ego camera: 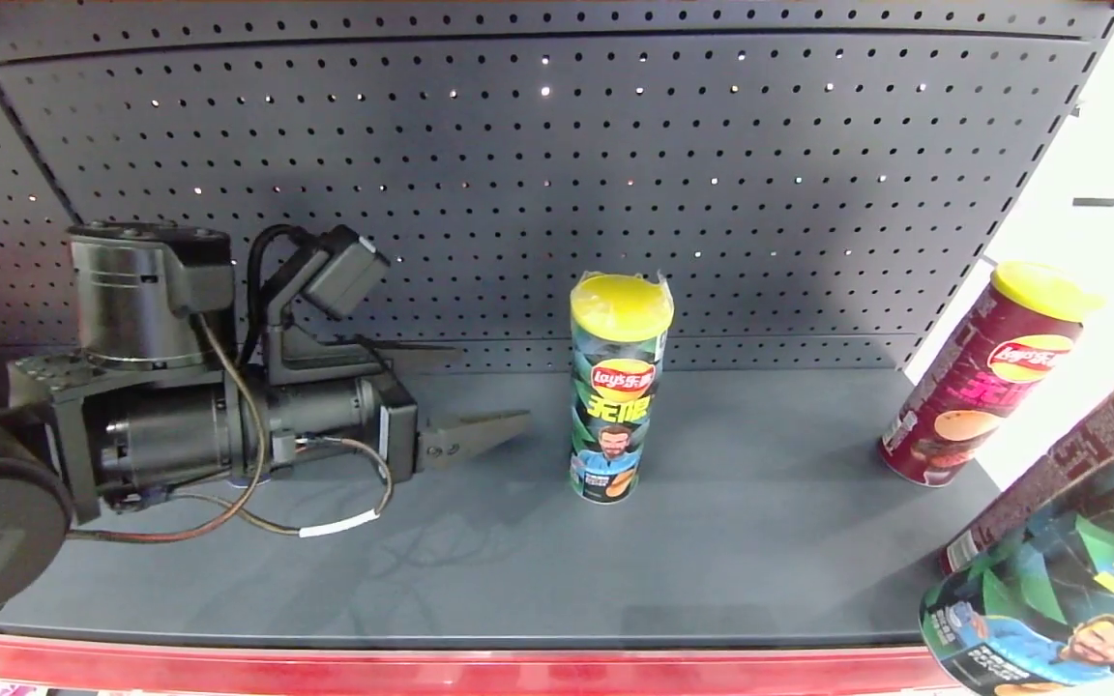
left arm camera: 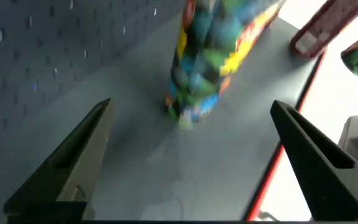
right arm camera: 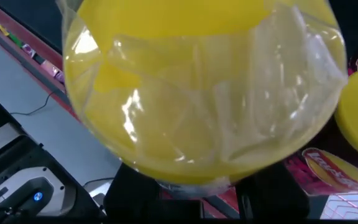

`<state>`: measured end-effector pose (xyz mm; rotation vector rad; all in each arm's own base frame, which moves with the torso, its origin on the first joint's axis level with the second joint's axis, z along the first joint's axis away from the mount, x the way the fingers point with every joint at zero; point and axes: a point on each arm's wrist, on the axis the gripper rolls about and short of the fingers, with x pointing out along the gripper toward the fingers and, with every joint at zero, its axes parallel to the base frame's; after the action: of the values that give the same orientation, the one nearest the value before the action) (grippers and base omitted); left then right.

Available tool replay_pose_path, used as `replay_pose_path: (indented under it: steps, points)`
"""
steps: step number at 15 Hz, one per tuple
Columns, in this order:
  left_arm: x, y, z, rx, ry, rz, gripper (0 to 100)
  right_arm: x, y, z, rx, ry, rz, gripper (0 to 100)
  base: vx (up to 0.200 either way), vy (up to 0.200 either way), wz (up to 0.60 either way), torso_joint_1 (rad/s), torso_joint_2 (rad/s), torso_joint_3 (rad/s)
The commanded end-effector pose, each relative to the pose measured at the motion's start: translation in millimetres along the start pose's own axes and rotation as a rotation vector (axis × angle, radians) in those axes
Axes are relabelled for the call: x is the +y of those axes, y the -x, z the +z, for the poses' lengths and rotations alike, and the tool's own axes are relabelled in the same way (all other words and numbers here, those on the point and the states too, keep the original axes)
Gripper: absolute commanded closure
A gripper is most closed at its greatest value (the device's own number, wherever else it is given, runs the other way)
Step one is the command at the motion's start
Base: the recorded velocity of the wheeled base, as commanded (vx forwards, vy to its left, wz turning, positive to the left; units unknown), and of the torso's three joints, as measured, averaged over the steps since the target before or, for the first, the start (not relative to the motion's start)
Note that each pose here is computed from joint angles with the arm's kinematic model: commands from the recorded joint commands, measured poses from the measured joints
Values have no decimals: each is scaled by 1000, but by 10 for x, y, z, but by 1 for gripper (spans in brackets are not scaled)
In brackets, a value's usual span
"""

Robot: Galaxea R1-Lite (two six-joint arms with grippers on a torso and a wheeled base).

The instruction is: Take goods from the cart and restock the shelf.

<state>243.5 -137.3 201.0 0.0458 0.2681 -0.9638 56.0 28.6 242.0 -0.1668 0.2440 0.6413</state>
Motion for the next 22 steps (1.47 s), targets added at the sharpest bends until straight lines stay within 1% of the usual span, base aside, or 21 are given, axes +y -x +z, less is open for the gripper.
replay_pose_path:
  steps: [1,2,3,5,7,8,11,12,13,15,19,22]
  points:
    - [30,-243,-13,19,3,-28,0,-27,-110,19,36,-8,10,100,0,0,0,0,0,0]
    - [36,-286,2,17,0,-32,0,-26,-111,15,37,-9,10,100,0,0,0,0,0,0]
    - [24,-414,53,7,-11,-54,0,-24,-105,11,36,-8,10,100,0,0,0,0,0,0]
    - [44,-577,90,0,-26,-71,0,-26,-106,19,35,-9,8,100,0,0,0,0,0,0]
    - [78,-722,104,-4,-59,-85,0,-27,-107,15,36,-10,7,100,0,0,0,0,0,0]
    - [65,-787,108,-5,-66,-95,0,-27,-107,15,36,-10,7,100,0,0,0,0,0,0]
    - [110,-907,98,-5,-71,-98,0,-29,-109,18,36,-11,5,100,0,0,0,0,0,0]
    - [146,-1009,109,-30,-84,-104,0,-29,-111,14,38,-11,5,100,0,0,0,0,0,0]
    - [140,-1044,111,-37,-88,-117,0,-29,-111,14,38,-13,5,100,0,0,0,0,0,0]
    - [80,-1103,88,-32,-89,-142,0,-30,-116,10,41,-27,5,100,0,0,0,0,0,0]
    - [36,-1116,117,-41,-97,-149,0,-33,-134,1,50,-29,7,100,0,0,0,0,0,0]
    - [-85,-1132,156,-50,-108,-163,0,-33,-135,-3,51,-31,5,100,0,0,0,0,0,0]
